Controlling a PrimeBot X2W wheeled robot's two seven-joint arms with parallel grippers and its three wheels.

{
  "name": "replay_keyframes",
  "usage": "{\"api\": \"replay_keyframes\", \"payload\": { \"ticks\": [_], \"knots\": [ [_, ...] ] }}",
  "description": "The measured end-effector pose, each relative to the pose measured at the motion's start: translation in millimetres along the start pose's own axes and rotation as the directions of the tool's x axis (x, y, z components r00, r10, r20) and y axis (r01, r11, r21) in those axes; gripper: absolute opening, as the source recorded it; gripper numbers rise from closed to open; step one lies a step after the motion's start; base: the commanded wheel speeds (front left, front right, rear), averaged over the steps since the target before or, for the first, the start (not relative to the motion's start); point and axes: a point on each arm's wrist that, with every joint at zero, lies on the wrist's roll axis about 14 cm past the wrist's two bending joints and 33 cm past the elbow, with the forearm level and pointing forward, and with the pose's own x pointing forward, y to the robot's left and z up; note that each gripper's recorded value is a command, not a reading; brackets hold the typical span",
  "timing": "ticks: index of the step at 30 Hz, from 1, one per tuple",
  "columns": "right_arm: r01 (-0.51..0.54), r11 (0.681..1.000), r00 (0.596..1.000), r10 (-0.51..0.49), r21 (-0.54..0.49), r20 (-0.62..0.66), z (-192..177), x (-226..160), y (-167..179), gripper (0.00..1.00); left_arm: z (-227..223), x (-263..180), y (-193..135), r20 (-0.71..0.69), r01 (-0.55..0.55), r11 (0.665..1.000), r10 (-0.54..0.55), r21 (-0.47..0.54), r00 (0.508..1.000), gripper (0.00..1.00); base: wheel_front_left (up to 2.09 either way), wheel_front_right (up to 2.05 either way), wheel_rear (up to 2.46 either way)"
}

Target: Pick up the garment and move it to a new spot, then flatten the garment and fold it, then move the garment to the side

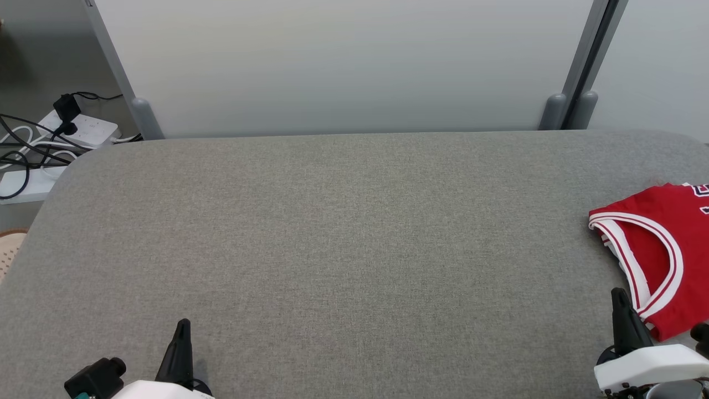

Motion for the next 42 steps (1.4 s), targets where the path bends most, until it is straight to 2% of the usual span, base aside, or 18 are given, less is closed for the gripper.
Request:
{"api": "replay_keyframes", "payload": {
  "ticks": [12,23,32,42],
  "knots": [
    [0.017,0.99,1.0,-0.017,0.136,-0.006,0.5,0.6,-2.3,0.0,1.0,1.1,0.7,-0.01,-0.007,0.991,0.006,-0.135,1.0,0.0,0.0,0.0,0.0],
    [0.016,0.965,1.0,-0.015,0.26,-0.005,3.6,1.9,-0.3,0.0,3.0,2.6,-0.4,-0.015,-0.008,0.967,0.004,-0.254,1.0,0.0,0.0,0.0,0.0],
    [0.019,0.933,1.0,-0.016,0.36,-0.013,3.3,2.7,0.4,0.0,9.4,7.8,-7.0,-0.008,0.012,0.935,-0.016,-0.354,1.0,0.0,0.0,0.0,0.0],
    [0.021,0.879,1.0,-0.014,0.476,-0.019,3.8,3.3,0.8,0.0,10.7,8.7,-8.2,-0.014,0.014,0.884,-0.023,-0.467,1.0,0.0,0.0,0.0,0.0]
  ]
}}
